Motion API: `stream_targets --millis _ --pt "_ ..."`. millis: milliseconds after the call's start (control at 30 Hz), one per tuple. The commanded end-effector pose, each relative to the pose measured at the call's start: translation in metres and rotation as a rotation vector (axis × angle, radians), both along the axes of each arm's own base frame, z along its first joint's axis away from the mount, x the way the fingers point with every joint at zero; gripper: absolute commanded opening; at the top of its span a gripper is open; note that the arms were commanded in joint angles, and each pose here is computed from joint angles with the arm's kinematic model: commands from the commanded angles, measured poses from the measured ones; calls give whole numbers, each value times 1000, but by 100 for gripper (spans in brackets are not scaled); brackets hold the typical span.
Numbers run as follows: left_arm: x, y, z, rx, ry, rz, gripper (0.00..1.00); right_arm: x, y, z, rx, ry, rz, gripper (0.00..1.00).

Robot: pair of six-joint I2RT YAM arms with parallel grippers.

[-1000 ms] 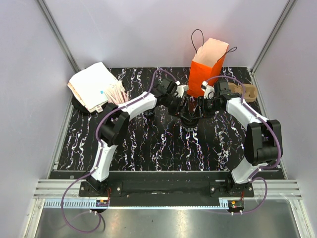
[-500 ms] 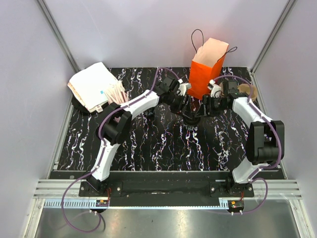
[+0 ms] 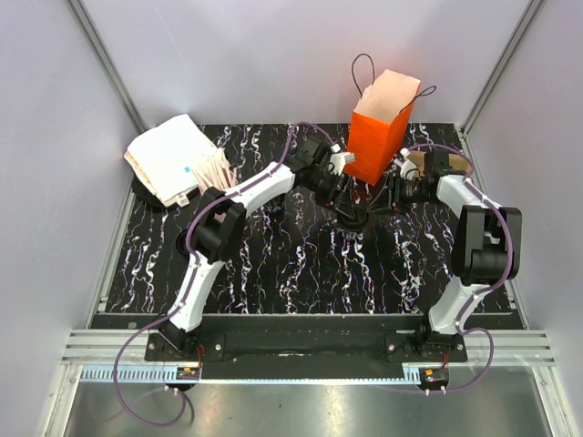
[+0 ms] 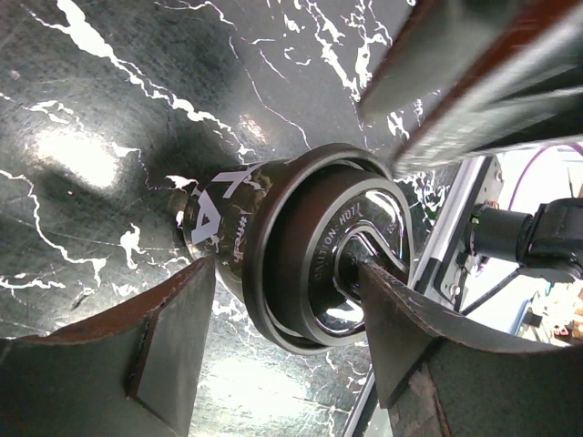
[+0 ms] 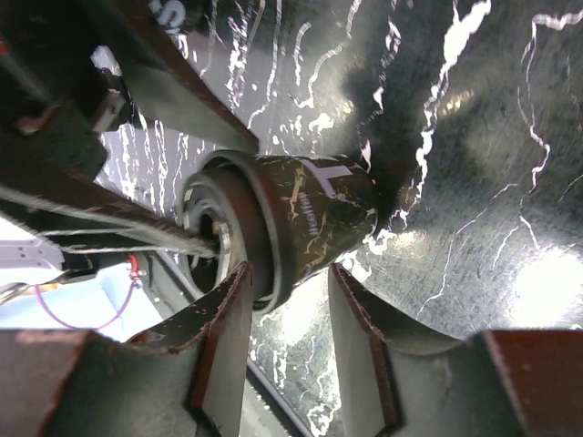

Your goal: Pack the takeout coffee

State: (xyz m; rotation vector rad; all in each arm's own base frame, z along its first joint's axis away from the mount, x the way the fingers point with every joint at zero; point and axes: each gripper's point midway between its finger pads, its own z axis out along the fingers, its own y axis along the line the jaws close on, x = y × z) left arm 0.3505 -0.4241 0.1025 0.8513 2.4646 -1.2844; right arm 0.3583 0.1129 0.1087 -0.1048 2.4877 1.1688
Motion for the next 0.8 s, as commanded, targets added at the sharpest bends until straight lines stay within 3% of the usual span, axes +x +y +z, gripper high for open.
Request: stream_targets --millis 0,333,767 --pt "5 5 -20 41 -19 -26 66 12 3 9 49 -16 -5 42" --pt "3 5 -22 43 -25 -41 65 14 8 -2 103 41 -16 34" --pt "-1 16 -44 147 -32 -36 55 1 -6 -44 -30 111 -65 26"
